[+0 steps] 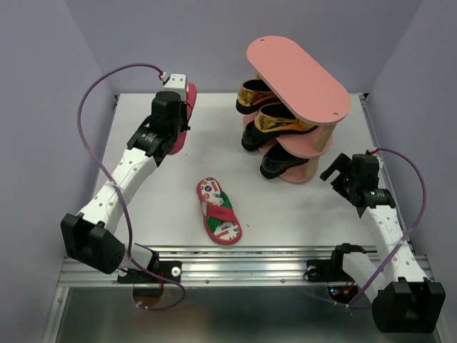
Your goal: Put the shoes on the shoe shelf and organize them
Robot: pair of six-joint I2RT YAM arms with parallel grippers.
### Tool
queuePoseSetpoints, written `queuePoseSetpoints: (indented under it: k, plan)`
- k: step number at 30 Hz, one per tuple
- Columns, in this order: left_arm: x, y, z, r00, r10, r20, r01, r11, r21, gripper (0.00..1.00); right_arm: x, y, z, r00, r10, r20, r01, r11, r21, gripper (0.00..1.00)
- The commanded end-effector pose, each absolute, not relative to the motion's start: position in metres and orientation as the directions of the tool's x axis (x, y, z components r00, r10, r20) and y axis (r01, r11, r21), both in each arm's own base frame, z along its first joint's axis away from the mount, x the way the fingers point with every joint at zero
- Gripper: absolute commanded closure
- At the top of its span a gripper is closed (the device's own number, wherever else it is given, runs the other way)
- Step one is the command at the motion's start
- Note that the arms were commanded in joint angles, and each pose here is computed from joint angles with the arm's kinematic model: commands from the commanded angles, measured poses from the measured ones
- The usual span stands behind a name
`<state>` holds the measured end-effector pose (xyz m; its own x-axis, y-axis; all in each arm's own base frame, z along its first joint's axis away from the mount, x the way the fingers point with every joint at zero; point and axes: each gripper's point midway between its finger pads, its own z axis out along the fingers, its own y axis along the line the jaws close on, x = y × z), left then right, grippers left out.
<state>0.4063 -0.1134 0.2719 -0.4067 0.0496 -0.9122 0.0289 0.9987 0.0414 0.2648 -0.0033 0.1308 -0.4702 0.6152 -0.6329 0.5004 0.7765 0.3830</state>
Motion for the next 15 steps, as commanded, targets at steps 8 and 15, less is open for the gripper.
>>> queuePoseSetpoints:
  k: [8,15]
  plan:
    - [0.404,-0.164,0.51,0.13,0.057,-0.99,0.345,0.933,0.099,1.0,0.272,-0.004,0.146,-0.436,0.608,-0.664,0.47,0.783,0.407,0.0]
    - [0.423,-0.241,0.545,0.233,0.086,-0.969,0.515,0.834,0.197,1.0,0.271,-0.006,0.153,-0.42,0.606,-0.675,0.472,0.782,0.408,0.0]
